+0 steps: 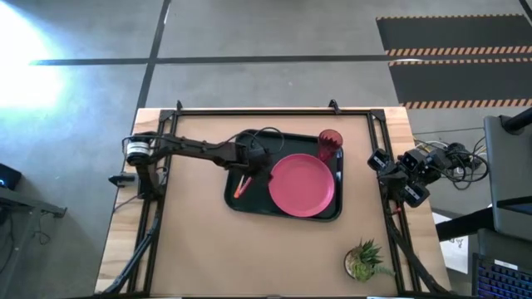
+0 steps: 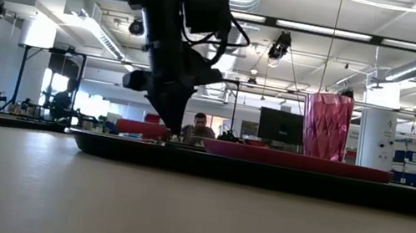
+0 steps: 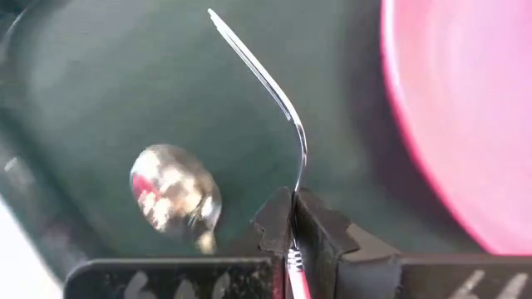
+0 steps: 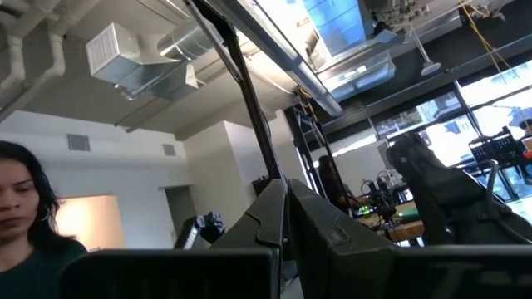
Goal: Pick and place plate/cup/fork/spoon on tray
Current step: Adjust the pink fork on the black serving tray
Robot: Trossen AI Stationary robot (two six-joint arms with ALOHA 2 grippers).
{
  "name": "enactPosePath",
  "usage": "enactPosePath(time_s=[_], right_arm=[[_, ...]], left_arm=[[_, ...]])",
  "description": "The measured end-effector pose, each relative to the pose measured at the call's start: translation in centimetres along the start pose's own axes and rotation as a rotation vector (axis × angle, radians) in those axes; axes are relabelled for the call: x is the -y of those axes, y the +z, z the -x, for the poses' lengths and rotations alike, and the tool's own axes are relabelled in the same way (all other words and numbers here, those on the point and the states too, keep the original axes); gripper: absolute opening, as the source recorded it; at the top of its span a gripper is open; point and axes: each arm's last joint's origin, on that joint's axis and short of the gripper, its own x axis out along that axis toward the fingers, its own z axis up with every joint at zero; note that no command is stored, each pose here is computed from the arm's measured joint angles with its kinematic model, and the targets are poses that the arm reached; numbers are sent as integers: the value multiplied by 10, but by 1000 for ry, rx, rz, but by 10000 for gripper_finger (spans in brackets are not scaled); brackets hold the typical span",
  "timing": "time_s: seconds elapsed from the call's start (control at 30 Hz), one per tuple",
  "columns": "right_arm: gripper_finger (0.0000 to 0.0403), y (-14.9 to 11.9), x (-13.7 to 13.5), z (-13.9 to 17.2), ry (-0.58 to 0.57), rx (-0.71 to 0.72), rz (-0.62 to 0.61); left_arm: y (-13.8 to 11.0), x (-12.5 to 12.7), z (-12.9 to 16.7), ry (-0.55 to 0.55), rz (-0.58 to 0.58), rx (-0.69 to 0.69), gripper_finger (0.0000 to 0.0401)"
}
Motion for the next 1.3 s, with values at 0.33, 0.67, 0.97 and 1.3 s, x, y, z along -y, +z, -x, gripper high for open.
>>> enactPosePath(time_s=[0.33, 0.67, 0.97, 1.3], right_arm=[[9, 0, 0, 0, 5, -1, 2], [9, 0, 0, 0, 5, -1, 0], [9, 1, -1, 0, 28, 0, -27], [9, 1, -1, 0, 32, -1, -35]], left_arm=[[-13, 6, 8, 83, 26, -29, 0], [-13, 23, 8, -11, 133, 73, 0], [-20, 18, 1, 43, 177, 58, 0], [-20, 17, 0, 47, 197, 66, 0]])
